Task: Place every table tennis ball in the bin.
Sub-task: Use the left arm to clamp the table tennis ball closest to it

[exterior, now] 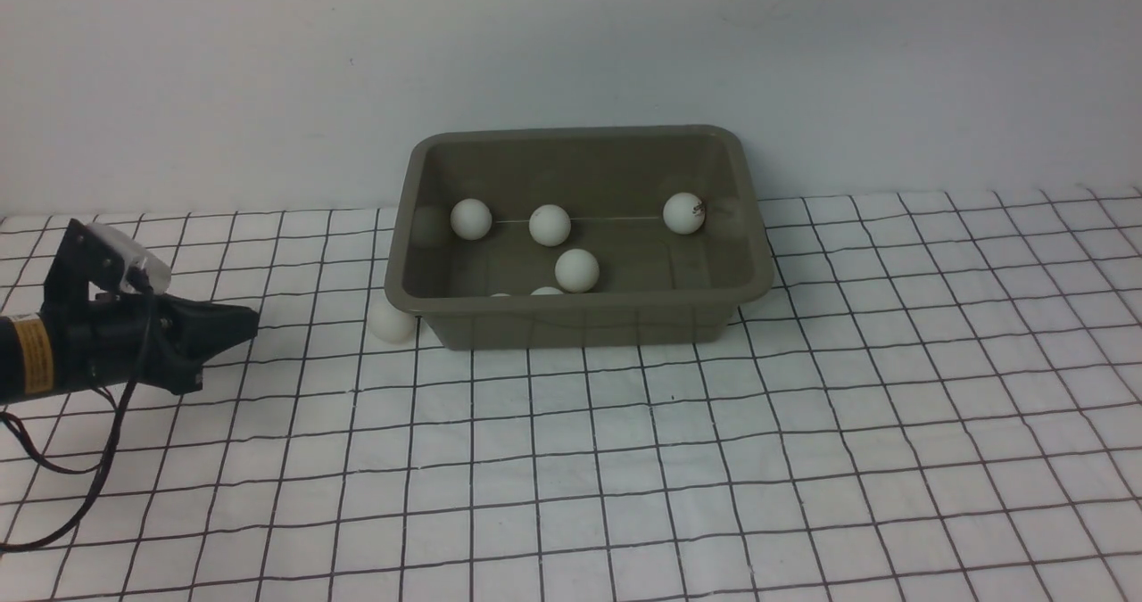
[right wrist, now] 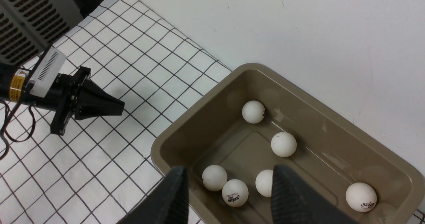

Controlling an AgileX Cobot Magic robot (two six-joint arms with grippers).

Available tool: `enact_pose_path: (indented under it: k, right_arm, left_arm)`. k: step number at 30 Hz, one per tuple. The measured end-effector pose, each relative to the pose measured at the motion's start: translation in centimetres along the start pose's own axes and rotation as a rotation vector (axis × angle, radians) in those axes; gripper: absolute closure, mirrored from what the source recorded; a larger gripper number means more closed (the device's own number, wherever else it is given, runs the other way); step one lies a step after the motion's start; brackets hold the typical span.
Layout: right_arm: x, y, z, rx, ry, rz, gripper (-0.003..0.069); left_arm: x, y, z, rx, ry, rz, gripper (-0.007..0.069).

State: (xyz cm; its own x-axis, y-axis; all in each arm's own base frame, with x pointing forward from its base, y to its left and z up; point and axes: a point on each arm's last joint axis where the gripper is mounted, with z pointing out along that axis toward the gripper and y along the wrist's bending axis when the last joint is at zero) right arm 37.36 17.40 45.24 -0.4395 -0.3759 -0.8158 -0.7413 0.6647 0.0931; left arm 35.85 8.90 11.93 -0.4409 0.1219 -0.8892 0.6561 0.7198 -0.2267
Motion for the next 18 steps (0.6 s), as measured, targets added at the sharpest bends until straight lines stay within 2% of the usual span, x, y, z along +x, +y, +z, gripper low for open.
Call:
enact_pose_path:
  k: [6, 8, 9, 10, 11, 12, 18]
  right_arm:
    - [0.0, 0.0, 0.0, 0.0, 0.0, -0.005, 0.0341]
    - [0.0, 0.0, 0.0, 0.0, 0.0, -0.013, 0.0341]
    - [0.0, 0.0, 0.0, 0.0, 0.0, -0.015, 0.0341]
    - [0.0, 0.0, 0.0, 0.0, 0.0, -0.022, 0.0341]
    - [0.0, 0.0, 0.0, 0.0, 0.0, -0.022, 0.0341]
    - [0.0, 0.0, 0.0, 0.0, 0.0, -0.024, 0.0341]
    - [0.0, 0.0, 0.0, 0.0, 0.0, -0.027, 0.0341]
  left_arm:
    - [-0.2, -0.8, 1.0, 0.043, 0.021, 0.078, 0.0536]
    - [-0.4, -1.5, 2.0, 0.076, 0.032, 0.106, 0.0456]
    - [-0.4, -1.6, 2.2, 0.071, 0.033, 0.109, 0.0448]
    - [-0.5, -2.1, 3.0, 0.084, 0.053, 0.135, 0.0366]
    - [-0.5, -2.1, 3.1, 0.084, 0.056, 0.141, 0.0357]
    - [-0.5, -2.3, 3.5, 0.082, 0.07, 0.156, 0.0314]
    - [-0.7, -2.8, 5.4, 0.02, 0.12, 0.18, 0.0084]
